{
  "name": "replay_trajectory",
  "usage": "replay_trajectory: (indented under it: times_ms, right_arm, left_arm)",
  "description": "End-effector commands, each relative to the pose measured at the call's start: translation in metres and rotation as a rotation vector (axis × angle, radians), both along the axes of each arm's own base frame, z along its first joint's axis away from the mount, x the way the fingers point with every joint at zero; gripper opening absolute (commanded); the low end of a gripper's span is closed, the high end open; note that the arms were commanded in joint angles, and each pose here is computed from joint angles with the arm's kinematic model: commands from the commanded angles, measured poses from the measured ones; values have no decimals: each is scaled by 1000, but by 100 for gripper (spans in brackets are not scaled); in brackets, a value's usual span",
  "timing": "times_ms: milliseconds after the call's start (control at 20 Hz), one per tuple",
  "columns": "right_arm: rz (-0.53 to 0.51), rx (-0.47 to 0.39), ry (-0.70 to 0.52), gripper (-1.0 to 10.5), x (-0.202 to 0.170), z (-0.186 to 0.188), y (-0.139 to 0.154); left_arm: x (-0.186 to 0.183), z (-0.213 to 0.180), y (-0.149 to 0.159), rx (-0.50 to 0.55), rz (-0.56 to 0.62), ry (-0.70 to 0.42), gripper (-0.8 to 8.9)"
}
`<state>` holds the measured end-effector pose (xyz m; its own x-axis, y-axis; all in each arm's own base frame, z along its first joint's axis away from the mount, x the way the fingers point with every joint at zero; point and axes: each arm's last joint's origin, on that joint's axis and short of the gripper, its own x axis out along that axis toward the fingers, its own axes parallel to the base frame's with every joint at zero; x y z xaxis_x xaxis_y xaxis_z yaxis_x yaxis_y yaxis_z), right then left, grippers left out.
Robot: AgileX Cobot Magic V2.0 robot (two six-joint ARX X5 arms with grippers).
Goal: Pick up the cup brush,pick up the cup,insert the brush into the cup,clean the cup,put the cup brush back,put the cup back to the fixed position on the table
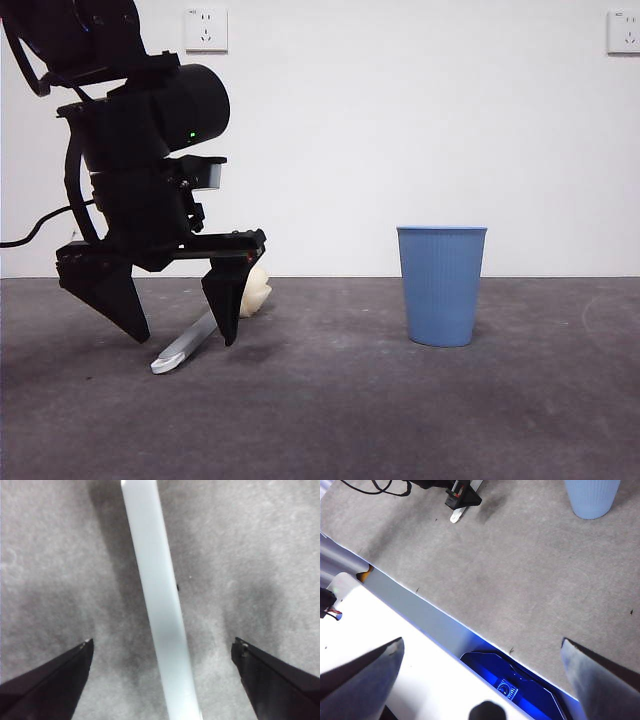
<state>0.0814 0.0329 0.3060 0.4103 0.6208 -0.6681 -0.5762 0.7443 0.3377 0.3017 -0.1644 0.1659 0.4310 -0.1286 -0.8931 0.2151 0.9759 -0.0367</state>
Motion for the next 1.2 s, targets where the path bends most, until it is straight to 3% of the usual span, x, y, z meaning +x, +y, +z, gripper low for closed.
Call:
replay_trajectory:
  times_ms: [50, 100, 250, 400, 600, 900, 1050, 1200]
  right_arm:
    - [-2, 4, -5, 566, 0, 1, 0]
    - [-2, 4, -5, 566, 0, 1, 0]
    - [-2, 4, -5, 566, 0, 1, 0]
    - [-3, 4, -5, 566, 0, 1, 0]
    - [-3, 4, -5, 566, 0, 1, 0]
    - [-3, 4, -5, 566, 0, 1, 0]
    - [-7, 19, -55, 566, 7, 5, 2]
    - [-48, 86, -147, 566, 29, 13, 6]
  left_arm:
    - [0, -6, -1, 6, 14, 22, 465]
    - [0, -6, -1, 5, 16, 23, 454]
    - [-1, -7, -1, 2, 14, 36, 233]
    - [-2, -7, -2, -18, 16, 46, 209]
    - [-3, -6, -5, -56, -7, 60, -2]
    - [-6, 5, -3, -88, -25, 61, -9]
    - [-14, 30, 2, -86, -84, 1, -8]
    - [-34, 67, 12, -72, -161, -58, -8]
